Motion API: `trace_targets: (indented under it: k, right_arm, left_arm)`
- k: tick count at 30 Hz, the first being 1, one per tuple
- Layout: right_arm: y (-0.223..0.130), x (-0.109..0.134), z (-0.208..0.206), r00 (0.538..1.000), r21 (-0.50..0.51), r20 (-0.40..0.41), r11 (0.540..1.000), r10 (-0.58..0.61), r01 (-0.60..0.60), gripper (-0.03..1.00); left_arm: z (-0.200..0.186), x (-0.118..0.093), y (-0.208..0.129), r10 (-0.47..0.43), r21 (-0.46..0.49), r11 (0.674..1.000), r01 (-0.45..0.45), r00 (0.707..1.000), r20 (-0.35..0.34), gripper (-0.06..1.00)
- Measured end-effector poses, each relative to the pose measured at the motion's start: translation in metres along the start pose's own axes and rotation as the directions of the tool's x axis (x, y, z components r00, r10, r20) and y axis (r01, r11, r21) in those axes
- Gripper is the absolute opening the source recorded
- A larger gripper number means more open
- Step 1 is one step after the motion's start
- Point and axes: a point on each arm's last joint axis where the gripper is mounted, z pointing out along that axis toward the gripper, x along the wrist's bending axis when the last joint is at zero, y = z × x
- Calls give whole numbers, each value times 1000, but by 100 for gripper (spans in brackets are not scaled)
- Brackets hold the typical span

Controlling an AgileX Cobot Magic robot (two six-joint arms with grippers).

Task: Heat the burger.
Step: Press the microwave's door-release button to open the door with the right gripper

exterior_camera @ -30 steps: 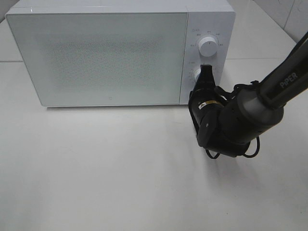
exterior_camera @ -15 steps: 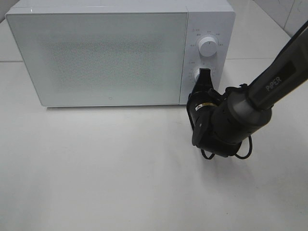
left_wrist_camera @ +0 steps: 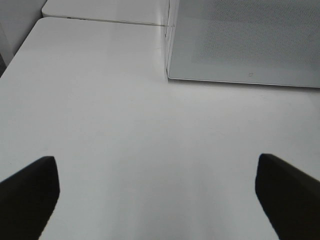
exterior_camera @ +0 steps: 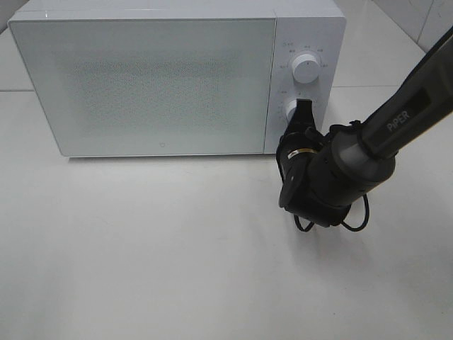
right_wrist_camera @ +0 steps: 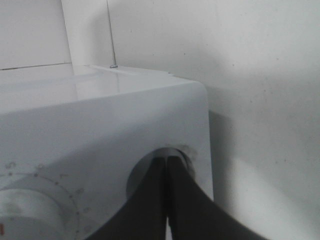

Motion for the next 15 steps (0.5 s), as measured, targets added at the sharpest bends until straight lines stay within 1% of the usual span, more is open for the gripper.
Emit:
trace_targets:
  k: [6,10,15]
  right_arm:
    - [-1,2,2,1000,-14,-4,1000,-7,7,1]
    - [-3,7,6,1000,-35,-20,999,-18,18,1]
    - [-4,6,8,1000,-50,-16,998,-25,24,1]
  left_arm:
    - [0,0,0,0,0,1000,0,1000,0,99]
    - [0,0,0,0,0,1000,0,1000,0,99]
    - [0,0,0,0,0,1000,0,1000,0,99]
